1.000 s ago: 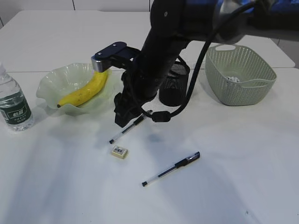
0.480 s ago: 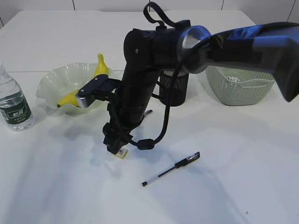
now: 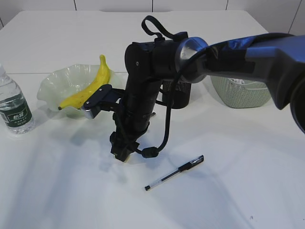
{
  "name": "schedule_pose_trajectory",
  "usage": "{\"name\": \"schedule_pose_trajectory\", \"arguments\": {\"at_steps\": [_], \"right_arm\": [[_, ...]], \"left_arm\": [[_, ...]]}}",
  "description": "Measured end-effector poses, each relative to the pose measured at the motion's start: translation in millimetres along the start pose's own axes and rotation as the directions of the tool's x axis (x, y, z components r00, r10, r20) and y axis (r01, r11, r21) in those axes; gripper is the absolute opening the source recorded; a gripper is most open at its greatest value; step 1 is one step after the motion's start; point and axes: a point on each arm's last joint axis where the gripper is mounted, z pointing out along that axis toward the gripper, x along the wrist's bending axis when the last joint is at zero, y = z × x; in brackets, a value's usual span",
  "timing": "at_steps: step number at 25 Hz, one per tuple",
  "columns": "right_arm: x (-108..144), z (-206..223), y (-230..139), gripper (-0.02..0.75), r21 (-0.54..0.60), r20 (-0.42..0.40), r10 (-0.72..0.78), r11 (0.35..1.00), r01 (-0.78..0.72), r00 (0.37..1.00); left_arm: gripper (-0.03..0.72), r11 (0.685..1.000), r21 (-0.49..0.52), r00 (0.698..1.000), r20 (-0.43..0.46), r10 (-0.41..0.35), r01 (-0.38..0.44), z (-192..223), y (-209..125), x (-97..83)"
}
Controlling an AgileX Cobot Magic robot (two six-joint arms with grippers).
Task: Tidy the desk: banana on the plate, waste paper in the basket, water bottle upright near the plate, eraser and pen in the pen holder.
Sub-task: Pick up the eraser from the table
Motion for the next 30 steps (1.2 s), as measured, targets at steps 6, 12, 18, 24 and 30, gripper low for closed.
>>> {"name": "schedule_pose_trajectory", "arguments": {"at_steps": [6,12,18,24,30], "right_arm": [[-2,0,3,0.400,-0.028,0.023,-0.001,1.000,0.001,1.000],[-3,0,4,0.400,-0.042,0.035,0.000,0.999,0.002,0.999],[-4,2,5,0.400,-0.055,0.044,0.002,0.999,0.000,0.999],[-6,15,3,0.400,-0.041,0.032,0.009,0.999,-0.008,0.999],[-6,23,2,0.400,-0.040,0.020,0.020,0.999,-0.019,1.000]], "left_arm": [[0.571,1.000,0.000,1.000,0.000,0.000,0.000,0,0,0.0],[0.570,1.000,0.000,1.000,0.000,0.000,0.000,0,0,0.0],[0.570,1.000,0.000,1.000,0.000,0.000,0.000,0,0,0.0],[0.570,1.000,0.000,1.000,0.000,0.000,0.000,0,0,0.0],[0.569,1.000,0.000,1.000,0.000,0.000,0.000,0,0,0.0]]}}
